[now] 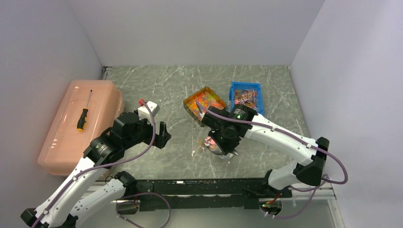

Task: Pack the candies
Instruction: Place the fake candies in the packing bottle.

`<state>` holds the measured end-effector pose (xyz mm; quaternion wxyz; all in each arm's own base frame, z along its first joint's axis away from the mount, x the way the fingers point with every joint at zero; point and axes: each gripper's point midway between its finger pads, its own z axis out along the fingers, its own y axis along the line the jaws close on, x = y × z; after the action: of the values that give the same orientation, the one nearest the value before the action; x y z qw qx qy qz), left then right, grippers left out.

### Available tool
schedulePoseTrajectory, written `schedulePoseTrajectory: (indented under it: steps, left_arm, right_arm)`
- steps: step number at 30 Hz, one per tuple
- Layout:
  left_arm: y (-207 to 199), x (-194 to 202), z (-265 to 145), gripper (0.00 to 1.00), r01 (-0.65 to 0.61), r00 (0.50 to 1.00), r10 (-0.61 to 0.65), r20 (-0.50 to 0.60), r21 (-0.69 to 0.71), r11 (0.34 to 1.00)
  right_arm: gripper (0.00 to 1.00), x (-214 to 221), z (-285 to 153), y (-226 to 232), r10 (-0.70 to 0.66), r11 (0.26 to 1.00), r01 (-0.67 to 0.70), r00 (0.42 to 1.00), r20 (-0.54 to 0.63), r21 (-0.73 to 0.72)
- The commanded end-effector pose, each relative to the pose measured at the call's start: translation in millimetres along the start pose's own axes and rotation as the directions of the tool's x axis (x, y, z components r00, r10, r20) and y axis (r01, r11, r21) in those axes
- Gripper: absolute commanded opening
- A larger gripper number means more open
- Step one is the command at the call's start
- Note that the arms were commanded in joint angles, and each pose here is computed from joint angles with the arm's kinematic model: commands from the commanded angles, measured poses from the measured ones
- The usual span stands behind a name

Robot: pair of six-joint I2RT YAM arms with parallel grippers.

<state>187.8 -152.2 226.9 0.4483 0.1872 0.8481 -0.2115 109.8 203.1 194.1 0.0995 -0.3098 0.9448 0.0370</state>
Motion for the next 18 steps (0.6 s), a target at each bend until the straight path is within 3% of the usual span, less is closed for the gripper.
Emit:
schedulePoseTrajectory:
  steps: [1,18]
  left_arm:
    - [-0.4,-5.6,-3.4,0.99,0.004,1.000,-0.004,0.030,0.001,1.000]
    - [0.0,-5.9,-3.8,0.99,0.003,0.999,-0.003,0.034,-0.001,1.000]
  right_arm:
    - [0.00,2.1,-11.6,-4.9,-0.016,1.000,0.016,0.999,-0.031,0.009]
    - [0.00,-3.2,-11.3,-4.5,0.003,0.999,-0.005,0.998,-0.057,-0.036]
